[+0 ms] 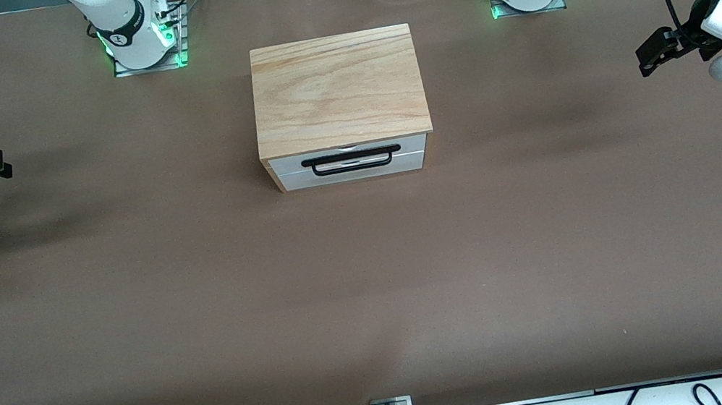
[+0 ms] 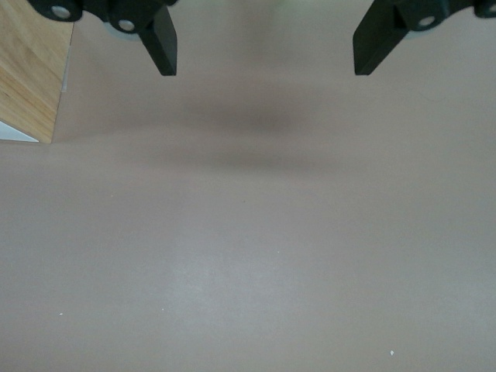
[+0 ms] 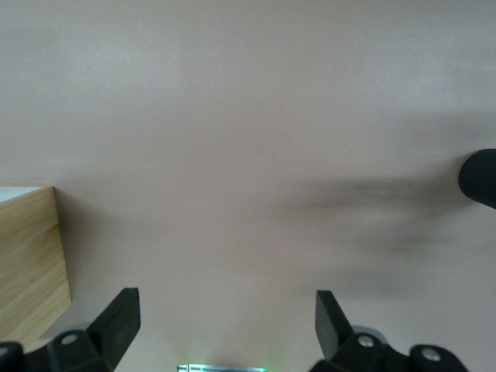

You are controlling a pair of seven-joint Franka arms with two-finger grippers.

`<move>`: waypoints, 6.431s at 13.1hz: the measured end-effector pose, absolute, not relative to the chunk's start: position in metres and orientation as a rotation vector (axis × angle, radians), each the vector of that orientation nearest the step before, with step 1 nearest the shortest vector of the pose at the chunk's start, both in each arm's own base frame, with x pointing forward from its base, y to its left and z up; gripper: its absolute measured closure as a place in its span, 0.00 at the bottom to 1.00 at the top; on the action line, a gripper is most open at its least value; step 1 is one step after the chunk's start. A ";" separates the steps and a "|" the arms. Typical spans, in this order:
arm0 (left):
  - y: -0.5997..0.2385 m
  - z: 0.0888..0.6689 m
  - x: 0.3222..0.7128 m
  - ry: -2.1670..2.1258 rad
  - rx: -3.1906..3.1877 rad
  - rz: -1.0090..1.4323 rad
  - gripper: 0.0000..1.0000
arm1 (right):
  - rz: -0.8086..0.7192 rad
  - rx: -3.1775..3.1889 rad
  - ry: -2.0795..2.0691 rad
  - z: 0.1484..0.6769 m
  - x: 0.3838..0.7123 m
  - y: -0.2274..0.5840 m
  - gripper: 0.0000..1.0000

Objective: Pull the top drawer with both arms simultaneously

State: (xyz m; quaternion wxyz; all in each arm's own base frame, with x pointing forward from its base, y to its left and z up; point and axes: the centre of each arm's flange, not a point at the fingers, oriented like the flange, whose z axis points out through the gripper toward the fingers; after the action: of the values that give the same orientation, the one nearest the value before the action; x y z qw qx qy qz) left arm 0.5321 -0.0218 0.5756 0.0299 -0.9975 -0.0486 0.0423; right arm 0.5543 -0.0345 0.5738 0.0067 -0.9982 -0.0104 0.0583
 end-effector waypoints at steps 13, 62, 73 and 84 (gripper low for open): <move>-0.021 0.573 0.532 -0.151 -3.074 0.139 0.00 | 0.200 -3.120 -0.033 0.567 0.557 -0.035 0.00; -0.277 0.175 0.526 0.543 -4.572 -0.171 0.02 | -0.223 -1.632 -0.183 0.162 0.538 0.293 0.27; -0.274 0.164 0.515 0.503 -4.586 -0.266 0.35 | -0.201 -1.574 -0.164 0.151 0.514 0.300 0.47; -0.288 0.159 0.501 0.428 -4.622 -0.192 0.66 | -0.174 -1.540 -0.111 0.151 0.512 0.298 0.94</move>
State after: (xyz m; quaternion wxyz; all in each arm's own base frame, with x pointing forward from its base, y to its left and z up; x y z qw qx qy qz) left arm 0.5006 -0.2875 0.1591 -0.6833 -0.7264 0.0673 -0.0302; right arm 0.5122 0.2975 0.1507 0.7130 -0.6949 -0.0502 -0.0787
